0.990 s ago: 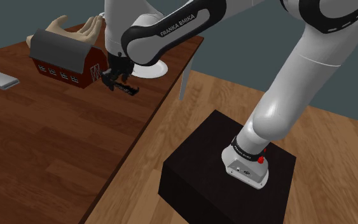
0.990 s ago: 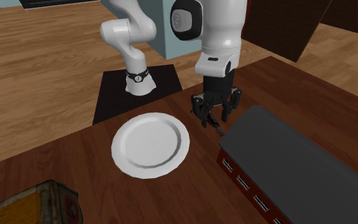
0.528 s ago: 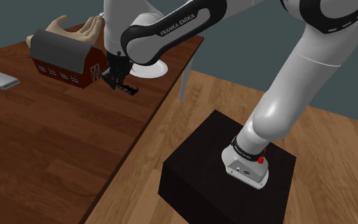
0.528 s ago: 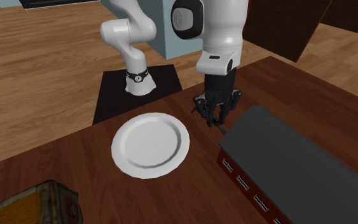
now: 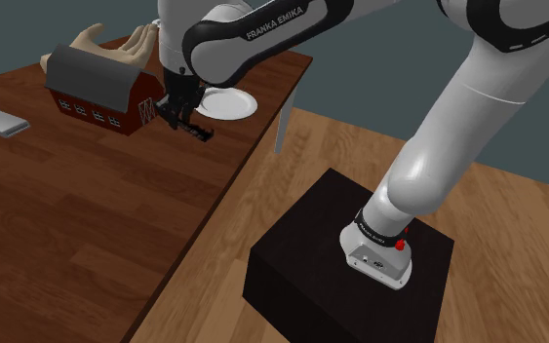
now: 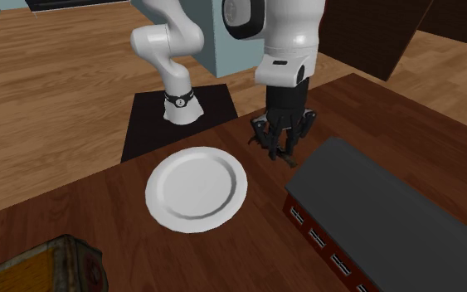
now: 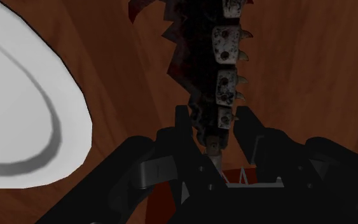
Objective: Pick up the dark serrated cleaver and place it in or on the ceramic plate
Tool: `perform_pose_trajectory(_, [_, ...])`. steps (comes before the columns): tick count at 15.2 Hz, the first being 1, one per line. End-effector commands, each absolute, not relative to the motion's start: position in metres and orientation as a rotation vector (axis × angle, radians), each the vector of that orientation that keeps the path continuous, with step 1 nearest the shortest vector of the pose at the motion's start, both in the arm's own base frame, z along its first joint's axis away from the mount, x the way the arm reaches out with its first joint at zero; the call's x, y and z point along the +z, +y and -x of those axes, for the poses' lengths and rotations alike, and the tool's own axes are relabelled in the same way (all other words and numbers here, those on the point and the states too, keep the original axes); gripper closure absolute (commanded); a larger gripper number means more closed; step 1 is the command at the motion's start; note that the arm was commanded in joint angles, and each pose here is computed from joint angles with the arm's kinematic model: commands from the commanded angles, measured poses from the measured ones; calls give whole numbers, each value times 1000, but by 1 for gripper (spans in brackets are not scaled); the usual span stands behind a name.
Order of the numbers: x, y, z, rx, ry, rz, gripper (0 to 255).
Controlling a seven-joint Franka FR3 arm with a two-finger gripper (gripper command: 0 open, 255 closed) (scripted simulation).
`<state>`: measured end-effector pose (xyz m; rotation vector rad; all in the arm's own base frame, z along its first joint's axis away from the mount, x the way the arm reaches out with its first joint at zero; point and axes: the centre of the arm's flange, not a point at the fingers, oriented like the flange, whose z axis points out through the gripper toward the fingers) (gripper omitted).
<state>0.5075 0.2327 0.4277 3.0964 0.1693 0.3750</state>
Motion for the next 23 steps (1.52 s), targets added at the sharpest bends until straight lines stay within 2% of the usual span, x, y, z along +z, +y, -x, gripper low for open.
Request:
perform_pose_trajectory(1, [439, 233, -506, 374, 169, -3096, 255])
perform_pose_trajectory(11, [488, 233, -506, 374, 169, -3097, 255])
perform_pose_trajectory(23, [497, 81, -551, 374, 169, -3096, 255])
